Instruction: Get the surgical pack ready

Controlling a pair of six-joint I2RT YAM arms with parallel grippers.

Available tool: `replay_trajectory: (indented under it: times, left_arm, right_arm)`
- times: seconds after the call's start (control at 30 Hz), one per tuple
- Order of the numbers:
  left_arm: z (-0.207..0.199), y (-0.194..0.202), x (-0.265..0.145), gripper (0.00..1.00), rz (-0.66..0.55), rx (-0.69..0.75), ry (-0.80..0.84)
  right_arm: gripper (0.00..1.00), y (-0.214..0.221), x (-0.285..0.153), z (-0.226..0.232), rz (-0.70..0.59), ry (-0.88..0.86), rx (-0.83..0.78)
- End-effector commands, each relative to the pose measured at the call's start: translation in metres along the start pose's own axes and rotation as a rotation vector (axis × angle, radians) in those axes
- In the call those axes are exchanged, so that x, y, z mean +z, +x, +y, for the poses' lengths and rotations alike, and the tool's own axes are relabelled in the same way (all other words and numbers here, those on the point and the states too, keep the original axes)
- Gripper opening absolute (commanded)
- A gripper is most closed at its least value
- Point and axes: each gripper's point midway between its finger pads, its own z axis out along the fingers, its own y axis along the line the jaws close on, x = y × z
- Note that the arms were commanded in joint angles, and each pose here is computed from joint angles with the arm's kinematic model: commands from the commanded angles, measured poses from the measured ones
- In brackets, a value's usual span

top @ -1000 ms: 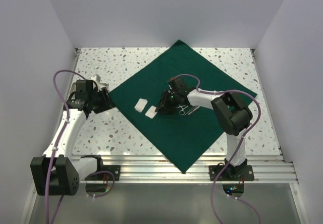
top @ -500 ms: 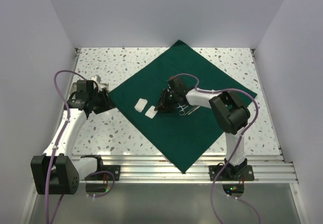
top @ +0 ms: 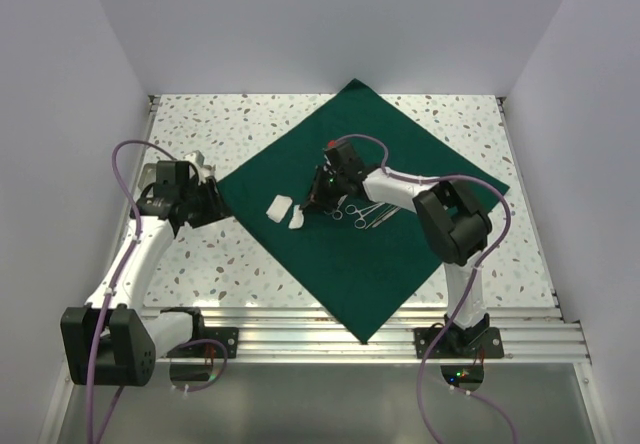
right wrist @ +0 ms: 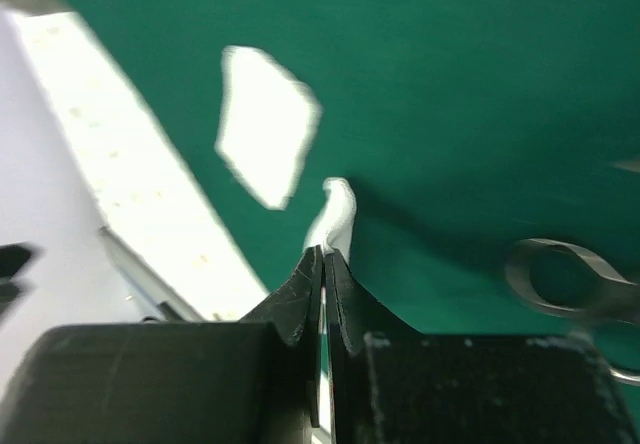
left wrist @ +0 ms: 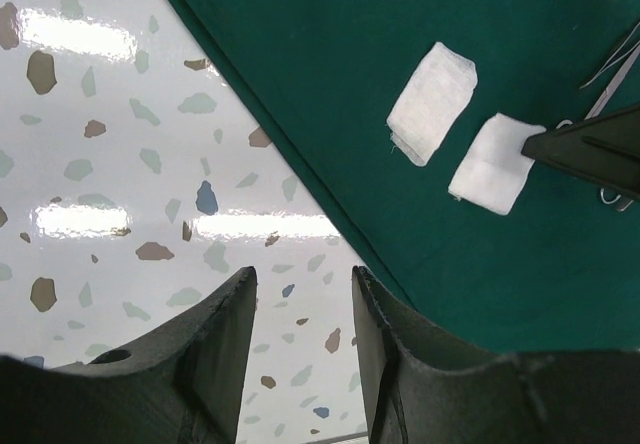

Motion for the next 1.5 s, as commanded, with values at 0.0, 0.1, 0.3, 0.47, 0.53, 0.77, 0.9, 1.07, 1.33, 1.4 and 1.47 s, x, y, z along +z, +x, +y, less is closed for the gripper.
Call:
replay_trajectory:
  times: [0.0, 0.1, 0.3, 0.47, 0.53, 0.77, 0.9, 1.07, 1.33, 1.4, 1.47]
  left_arm:
    - [-0.002, -0.004, 0.001, 0.47, -0.029, 0.019, 0.013]
    - [-0.002, -0.004, 0.001, 0.47, -0.031, 0.021, 0.015]
    - [-0.001, -0.003, 0.002, 0.47, -0.023, 0.023, 0.012]
    - [-0.002, -0.002, 0.002, 0.47, -0.018, 0.023, 0.013]
    - [-0.002, -0.002, 0.003, 0.46, -0.017, 0.023, 0.014]
    - [-0.002, 0.002, 0.003, 0.47, -0.008, 0.023, 0.021]
    - [-0.004, 0.004, 0.003, 0.49, -0.005, 0.029, 0.039]
    - [-0.006, 0.005, 0.004, 0.52, 0.002, 0.036, 0.051]
    - [-0.008, 0.006, 0.005, 0.53, 0.005, 0.041, 0.061]
    - [-0.008, 0.006, 0.005, 0.52, 0.003, 0.038, 0.065]
    - [-0.008, 0.005, 0.005, 0.52, 0.002, 0.039, 0.066]
  right_arm:
    - [0.00, -0.007, -0.021, 0.073, -0.024, -0.163, -0.080]
    - [0.00, -0.007, -0.020, 0.096, -0.015, -0.224, -0.065]
    - [0.00, -0.009, -0.004, 0.123, 0.010, -0.294, -0.024]
    - [0.00, -0.017, 0.015, 0.119, -0.018, -0.303, 0.016]
    - [0.00, -0.020, 0.025, 0.116, -0.025, -0.322, 0.060]
    - [0.00, -0.028, 0.041, 0.103, -0.067, -0.315, 0.095]
    - [0.00, -0.032, 0.040, 0.091, -0.091, -0.282, 0.093]
    - [0.00, -0.034, 0.038, 0.075, -0.098, -0.254, 0.091]
    - [0.00, -0.031, 0.037, 0.056, -0.093, -0.215, 0.081]
    - [0.00, -0.033, 0.037, 0.056, -0.095, -0.220, 0.083]
    - [0.00, -0.035, 0.036, 0.056, -0.099, -0.221, 0.082]
